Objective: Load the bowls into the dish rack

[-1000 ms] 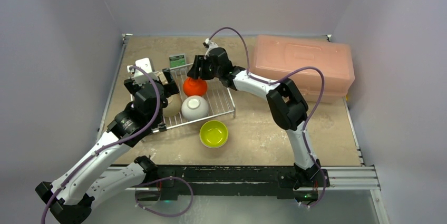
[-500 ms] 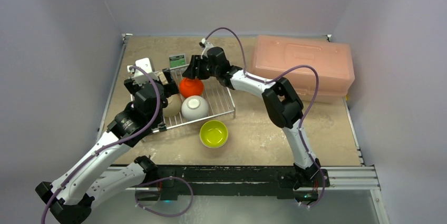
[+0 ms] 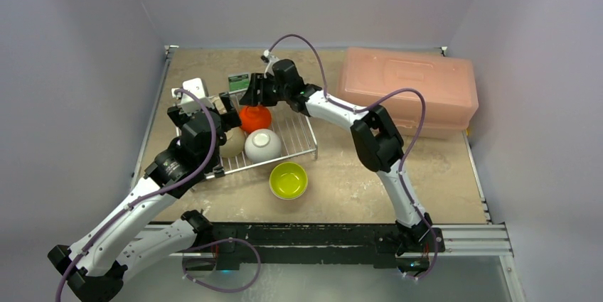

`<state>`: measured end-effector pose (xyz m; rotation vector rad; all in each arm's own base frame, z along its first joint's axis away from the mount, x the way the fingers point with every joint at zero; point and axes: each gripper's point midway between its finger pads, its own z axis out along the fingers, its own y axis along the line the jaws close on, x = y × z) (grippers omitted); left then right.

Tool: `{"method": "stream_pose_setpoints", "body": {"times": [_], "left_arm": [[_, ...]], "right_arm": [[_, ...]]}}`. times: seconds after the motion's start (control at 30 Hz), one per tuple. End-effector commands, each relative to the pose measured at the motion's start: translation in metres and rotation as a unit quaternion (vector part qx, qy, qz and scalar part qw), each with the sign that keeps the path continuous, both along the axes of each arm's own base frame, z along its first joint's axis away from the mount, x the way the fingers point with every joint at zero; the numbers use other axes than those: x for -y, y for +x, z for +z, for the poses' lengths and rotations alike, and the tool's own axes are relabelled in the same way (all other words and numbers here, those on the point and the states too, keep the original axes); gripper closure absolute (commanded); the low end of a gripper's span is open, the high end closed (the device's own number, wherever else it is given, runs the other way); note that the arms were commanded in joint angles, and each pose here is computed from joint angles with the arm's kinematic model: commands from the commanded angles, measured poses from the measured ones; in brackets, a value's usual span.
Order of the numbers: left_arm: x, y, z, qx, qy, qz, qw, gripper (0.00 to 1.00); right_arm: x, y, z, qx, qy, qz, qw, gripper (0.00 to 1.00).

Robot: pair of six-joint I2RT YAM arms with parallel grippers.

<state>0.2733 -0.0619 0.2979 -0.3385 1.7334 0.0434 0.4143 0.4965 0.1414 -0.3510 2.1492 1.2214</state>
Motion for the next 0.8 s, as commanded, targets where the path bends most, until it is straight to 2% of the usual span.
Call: {"method": "stream_pose_setpoints", "body": {"times": [0.0,0.2,0.47,0.6,0.77], "left_arm": [[0.001,0.000,0.019,0.021,-0.020,0.000,1.000,0.05],[0.002,0.000,0.021,0.023,-0.028,-0.003,0.999,0.05],[0.028,-0.002,0.002,-0.025,-0.051,-0.064,0.996,0.05],[0.052,-0.007,-0.011,-0.063,-0.052,-0.132,0.988,0.10],[0.096,-0.016,-0.035,-0.123,-0.058,-0.241,0.961,0.15]], "right_arm": [[-0.005,-0.012,0.020,-0.001,-0.012,0.022,1.000,0.37],[0.018,0.004,0.051,0.043,-0.040,-0.039,0.998,0.31],[0.100,-0.006,0.114,0.114,-0.065,-0.152,0.980,0.32],[0.141,-0.024,0.113,0.128,-0.114,-0.174,0.970,0.32],[0.179,-0.055,0.088,0.101,-0.170,-0.175,0.965,0.34]]}}
